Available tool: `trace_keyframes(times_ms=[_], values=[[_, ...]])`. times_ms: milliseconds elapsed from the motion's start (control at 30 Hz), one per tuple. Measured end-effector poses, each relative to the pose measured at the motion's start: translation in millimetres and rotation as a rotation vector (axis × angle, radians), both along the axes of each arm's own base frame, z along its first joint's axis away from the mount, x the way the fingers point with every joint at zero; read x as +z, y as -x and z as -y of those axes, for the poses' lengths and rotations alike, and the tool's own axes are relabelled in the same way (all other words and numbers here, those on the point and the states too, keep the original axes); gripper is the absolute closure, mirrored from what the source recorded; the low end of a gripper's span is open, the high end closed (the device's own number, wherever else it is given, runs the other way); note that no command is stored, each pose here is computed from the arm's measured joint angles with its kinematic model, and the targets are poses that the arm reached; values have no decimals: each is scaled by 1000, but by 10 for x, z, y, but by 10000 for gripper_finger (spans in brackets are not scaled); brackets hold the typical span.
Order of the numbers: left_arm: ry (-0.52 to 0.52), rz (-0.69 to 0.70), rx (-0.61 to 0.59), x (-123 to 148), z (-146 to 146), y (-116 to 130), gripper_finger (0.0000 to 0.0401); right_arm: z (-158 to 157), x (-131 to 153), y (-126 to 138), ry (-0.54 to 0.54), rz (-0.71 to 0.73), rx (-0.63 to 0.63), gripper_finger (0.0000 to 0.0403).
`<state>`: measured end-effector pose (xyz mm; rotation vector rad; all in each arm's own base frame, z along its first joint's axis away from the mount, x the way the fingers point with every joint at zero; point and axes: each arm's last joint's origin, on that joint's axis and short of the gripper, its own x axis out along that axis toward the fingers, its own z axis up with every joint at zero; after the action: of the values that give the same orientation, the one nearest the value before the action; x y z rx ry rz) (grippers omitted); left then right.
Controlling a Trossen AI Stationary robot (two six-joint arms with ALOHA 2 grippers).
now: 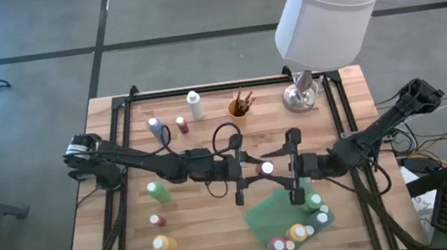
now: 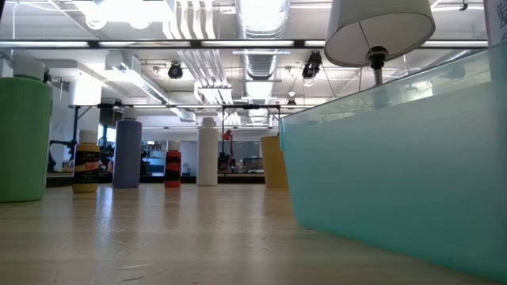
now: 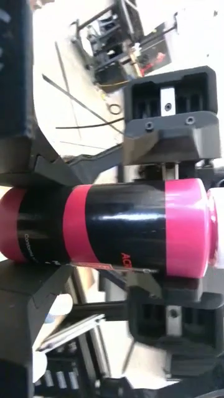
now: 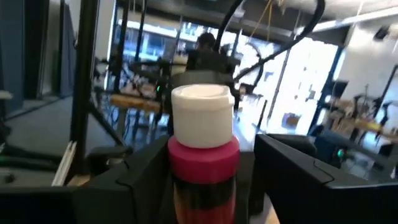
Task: Pick & Place Paint Supplies
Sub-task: Put the pink paint bottle into the green bin
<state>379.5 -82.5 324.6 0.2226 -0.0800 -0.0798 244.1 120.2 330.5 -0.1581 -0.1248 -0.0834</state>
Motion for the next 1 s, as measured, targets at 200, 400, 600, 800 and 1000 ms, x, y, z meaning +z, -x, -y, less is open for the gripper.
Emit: trace_keyframes(times_ms=[200,400,600,800,1000], values=[[-19,-163,30,74,-37,130,265,-63,98,128,-36,-156,49,131],[-15,-436,89,107,-73,223,265,-66,196,157,-96,-374,29,99],[43,-647,144,204,-103,330,265,-55,267,145,-132,-529,-27,78],[116,-715,163,352,-113,400,265,-70,359,81,-124,-526,-46,72],[160,-788,98,337,-96,438,265,23,451,20,-145,-508,-74,85]])
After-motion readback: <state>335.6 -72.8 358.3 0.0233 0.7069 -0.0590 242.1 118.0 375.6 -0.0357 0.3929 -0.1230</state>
